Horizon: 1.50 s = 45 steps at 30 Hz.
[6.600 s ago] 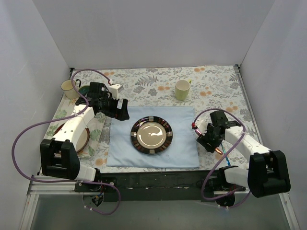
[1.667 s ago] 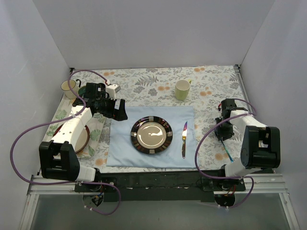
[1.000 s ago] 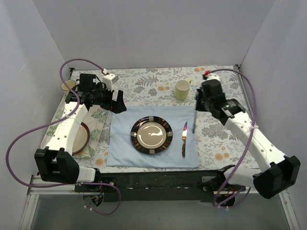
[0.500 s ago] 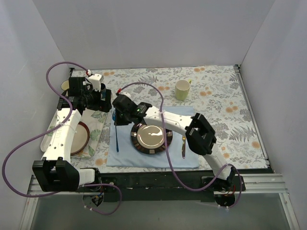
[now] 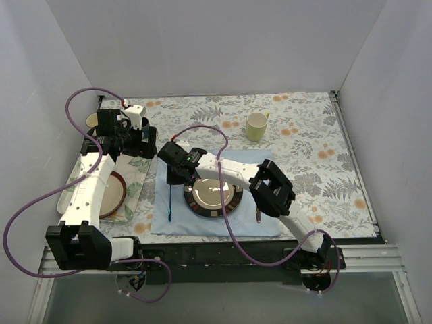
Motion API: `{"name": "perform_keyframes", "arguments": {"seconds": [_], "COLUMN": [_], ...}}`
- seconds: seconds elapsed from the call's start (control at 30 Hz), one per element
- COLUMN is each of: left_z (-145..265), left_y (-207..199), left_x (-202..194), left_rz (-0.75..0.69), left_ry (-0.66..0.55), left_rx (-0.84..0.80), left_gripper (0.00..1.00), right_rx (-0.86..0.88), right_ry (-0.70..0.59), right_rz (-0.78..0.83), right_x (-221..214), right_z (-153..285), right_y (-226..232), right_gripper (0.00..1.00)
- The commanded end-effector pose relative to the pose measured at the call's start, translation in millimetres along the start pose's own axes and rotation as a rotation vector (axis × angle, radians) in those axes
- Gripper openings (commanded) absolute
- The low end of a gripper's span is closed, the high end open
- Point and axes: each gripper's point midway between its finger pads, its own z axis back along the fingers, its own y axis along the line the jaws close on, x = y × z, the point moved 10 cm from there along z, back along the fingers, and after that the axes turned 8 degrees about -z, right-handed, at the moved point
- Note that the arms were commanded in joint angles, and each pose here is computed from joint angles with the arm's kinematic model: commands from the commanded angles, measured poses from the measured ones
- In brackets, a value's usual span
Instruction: Set the dinner table for one person
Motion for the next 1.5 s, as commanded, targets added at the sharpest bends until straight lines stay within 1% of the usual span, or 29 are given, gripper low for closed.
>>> {"name": "perform_keyframes", "arguments": {"seconds": [0.0,0.13,0.33,0.5,0.53,0.57,0.6,0.7,0.83,0.93,0.97,1.0,1.03,1.07,1.1,1.13,1.17,1.2,1.23,1.27,1.3,1.33,1.37,1.4,1.43,1.47], "left_z": [8,7,8,5,5,6,5,5,3,2,1,0,0,-1,-3,-5,-7,-10,-11,-14,-16,-17,-20,-24,-26,-29], "left_y": [-3,-3,-3,-3,-3,-3,-3,-3,-4,-5,-6,-6,-8,-8,-9,-10,-11,-11,-12,-14,-14,-16,-17,-18,-20,-21], "left_x": [-1,-2,-1,-3,-3,-3,-3,-3,-4,-8,-9,-10,-14,-15,-19,-25,-28,-33,-37,-45,-51,-57,-66,-72,-77,-82], "left_rz": [-0.022,-0.023,-0.027,-0.026,-0.026,-0.027,-0.027,-0.027,-0.025,-0.024,-0.022,-0.025,-0.023,-0.023,-0.028,-0.023,-0.02,-0.025,-0.022,-0.017,-0.015,-0.018,-0.01,-0.002,0.002,0.006], "left_ry": [-0.026,-0.021,-0.026,-0.021,-0.019,-0.019,-0.02,-0.021,-0.015,0.002,0.007,0.013,0.029,0.038,0.05,0.074,0.09,0.108,0.131,0.163,0.188,0.218,0.252,0.278,0.298,0.316], "left_rx": [-0.003,-0.008,-0.008,-0.011,-0.015,-0.016,-0.018,-0.025,-0.043,-0.055,-0.063,-0.07,-0.082,-0.093,-0.101,-0.111,-0.118,-0.127,-0.136,-0.148,-0.156,-0.166,-0.177,-0.189,-0.207,-0.216], "left_gripper": [0.98,0.98,0.98,0.98,0.98,0.98,0.98,0.98,0.98,0.98,0.98,0.98,0.98,0.98,0.98,0.98,0.98,0.95,0.92,0.91,0.89,0.86,0.85,0.84,0.82,0.82], "right_rx": [-0.121,-0.149,-0.2,-0.172,-0.153,-0.144,-0.138,-0.123,-0.038,0.062,0.077,0.112,0.131,0.169,0.247,0.21,0.246,0.288,0.239,0.218,0.252,0.182,0.148,0.184,0.175,0.11], "right_ry": [-0.068,-0.101,-0.069,-0.063,-0.052,-0.049,-0.046,-0.046,-0.081,-0.132,-0.149,-0.171,-0.167,-0.183,-0.22,-0.173,-0.21,-0.257,-0.231,-0.25,-0.309,-0.28,-0.309,-0.356,-0.357,-0.354], "right_rz": [-0.031,0.001,-0.025,-0.036,-0.035,-0.03,-0.031,-0.048,-0.04,0.063,0.138,0.18,0.23,0.323,0.357,0.399,0.447,0.452,0.465,0.461,0.442,0.446,0.411,0.385,0.365,0.303], "right_x": [4,11,5,5,5,6,6,8,18,28,30,34,33,36,42,29,32,34,25,30,35,26,38,42,43,49], "right_z": [-9,-21,-31,-33,-32,-31,-30,-22,3,35,45,67,78,89,128,124,135,172,167,173,205,195,200,222,222,212], "right_y": [-7,-4,-19,-17,-14,-13,-12,-9,10,29,32,36,34,32,35,10,4,-6,-34,-53,-66,-99,-121,-136,-156,-195], "right_gripper": [0.01,0.01,0.01,0.02,0.09,0.17,0.31,0.45,0.47,0.47,0.47,0.47,0.47,0.47,0.47,0.47,0.47,0.47,0.48,0.48,0.47,0.48,0.47,0.5,0.5,0.5]}}
